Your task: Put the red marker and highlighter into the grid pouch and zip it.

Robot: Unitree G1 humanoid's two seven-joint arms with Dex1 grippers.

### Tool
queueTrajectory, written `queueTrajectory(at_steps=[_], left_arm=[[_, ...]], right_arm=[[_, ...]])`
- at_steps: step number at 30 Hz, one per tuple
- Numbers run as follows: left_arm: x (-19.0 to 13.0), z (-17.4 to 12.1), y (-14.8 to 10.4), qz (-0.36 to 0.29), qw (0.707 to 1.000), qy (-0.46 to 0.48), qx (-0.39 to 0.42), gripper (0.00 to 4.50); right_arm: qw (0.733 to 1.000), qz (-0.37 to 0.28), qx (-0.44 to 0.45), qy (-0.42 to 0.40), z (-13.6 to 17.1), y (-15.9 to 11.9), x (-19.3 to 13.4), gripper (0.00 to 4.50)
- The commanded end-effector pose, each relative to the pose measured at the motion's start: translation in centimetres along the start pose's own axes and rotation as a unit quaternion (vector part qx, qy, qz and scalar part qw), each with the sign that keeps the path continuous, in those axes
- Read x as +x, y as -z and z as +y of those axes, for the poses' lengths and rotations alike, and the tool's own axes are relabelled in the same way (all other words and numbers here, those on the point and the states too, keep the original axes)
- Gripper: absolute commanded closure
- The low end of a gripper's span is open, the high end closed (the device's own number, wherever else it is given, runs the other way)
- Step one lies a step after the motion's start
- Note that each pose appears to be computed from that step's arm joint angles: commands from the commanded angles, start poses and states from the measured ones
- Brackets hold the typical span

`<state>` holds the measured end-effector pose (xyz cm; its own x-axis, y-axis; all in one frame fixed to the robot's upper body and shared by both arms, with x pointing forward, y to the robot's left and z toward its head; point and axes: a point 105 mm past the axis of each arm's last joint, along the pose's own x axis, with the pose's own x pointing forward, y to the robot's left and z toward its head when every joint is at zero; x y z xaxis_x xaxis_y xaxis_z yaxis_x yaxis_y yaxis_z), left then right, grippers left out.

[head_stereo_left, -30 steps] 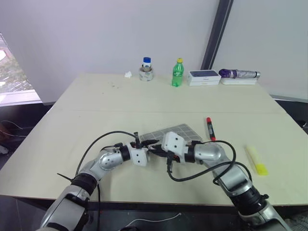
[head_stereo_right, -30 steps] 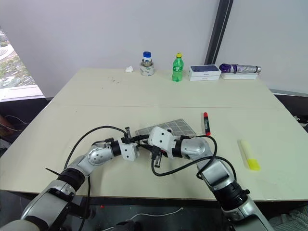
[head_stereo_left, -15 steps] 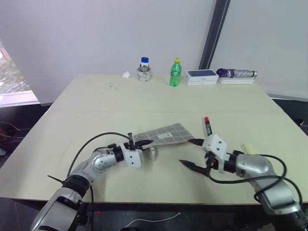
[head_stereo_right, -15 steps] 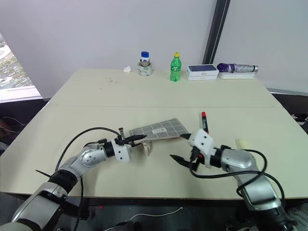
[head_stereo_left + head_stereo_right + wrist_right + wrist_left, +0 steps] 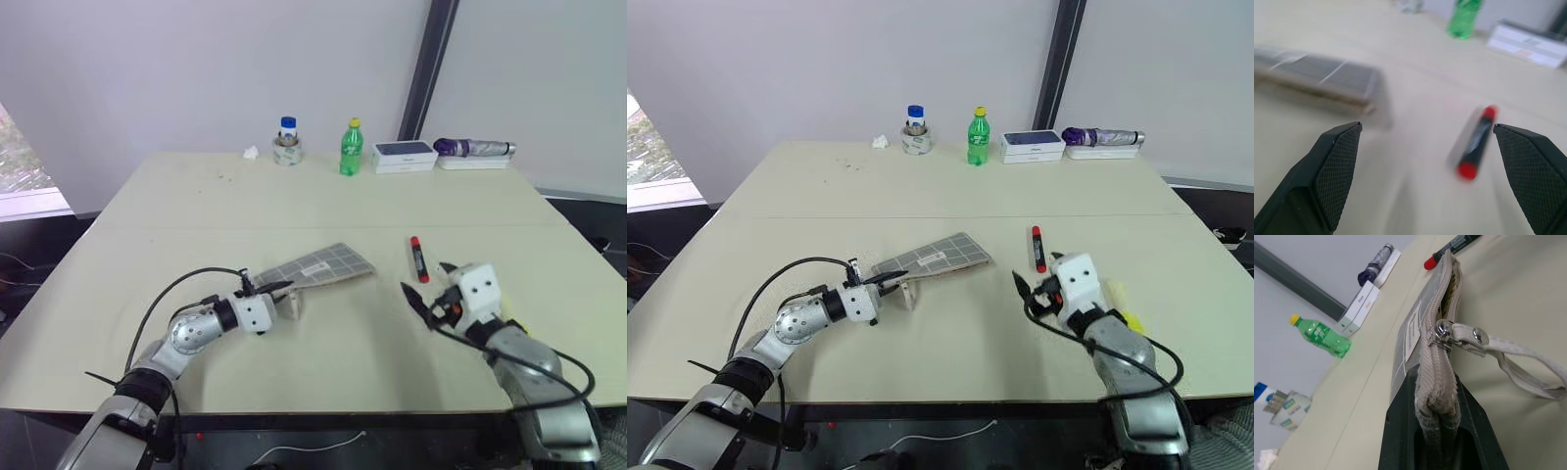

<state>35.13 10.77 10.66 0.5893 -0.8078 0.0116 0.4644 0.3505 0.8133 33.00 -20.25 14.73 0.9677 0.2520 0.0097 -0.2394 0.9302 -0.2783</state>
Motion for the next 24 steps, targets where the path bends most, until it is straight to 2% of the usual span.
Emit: queueTrajectory(at_steps=[1,3,9,17,20,24], left_arm=[[0.2,0.8,-0.4,-0.006,1.000,-0.010,0.004,4.50],[0.2,0.2,-0.5,-0.008,1.000,0.005,0.012,4.50],[0.2,-0.2,-0.8,-0.008,1.000,0.007,0.020,4.50],[0.2,-0.4,-1.1,-0.008,0.999,0.006,0.031,4.50],[0.1,-0.5,-1.2,-0.009,0.999,0.006,0.034,4.50],[0.2,-0.2,-1.2,-0.007,1.000,-0.002,0.026,4.50]], right_arm=[[0.999,0.023,0.014,0.042,-1.4,0.6,1.4,0.03],[0.995,0.050,0.059,0.059,-1.9,1.2,3.0,0.03],[0.987,0.093,0.108,0.078,-3.1,1.9,5.7,0.03],[0.974,0.183,0.107,0.074,-2.9,5.5,5.9,0.03],[0.975,0.180,0.113,0.062,-2.2,5.5,5.7,0.88],[0.985,0.136,0.094,0.049,-2.2,3.2,5.8,2.82]])
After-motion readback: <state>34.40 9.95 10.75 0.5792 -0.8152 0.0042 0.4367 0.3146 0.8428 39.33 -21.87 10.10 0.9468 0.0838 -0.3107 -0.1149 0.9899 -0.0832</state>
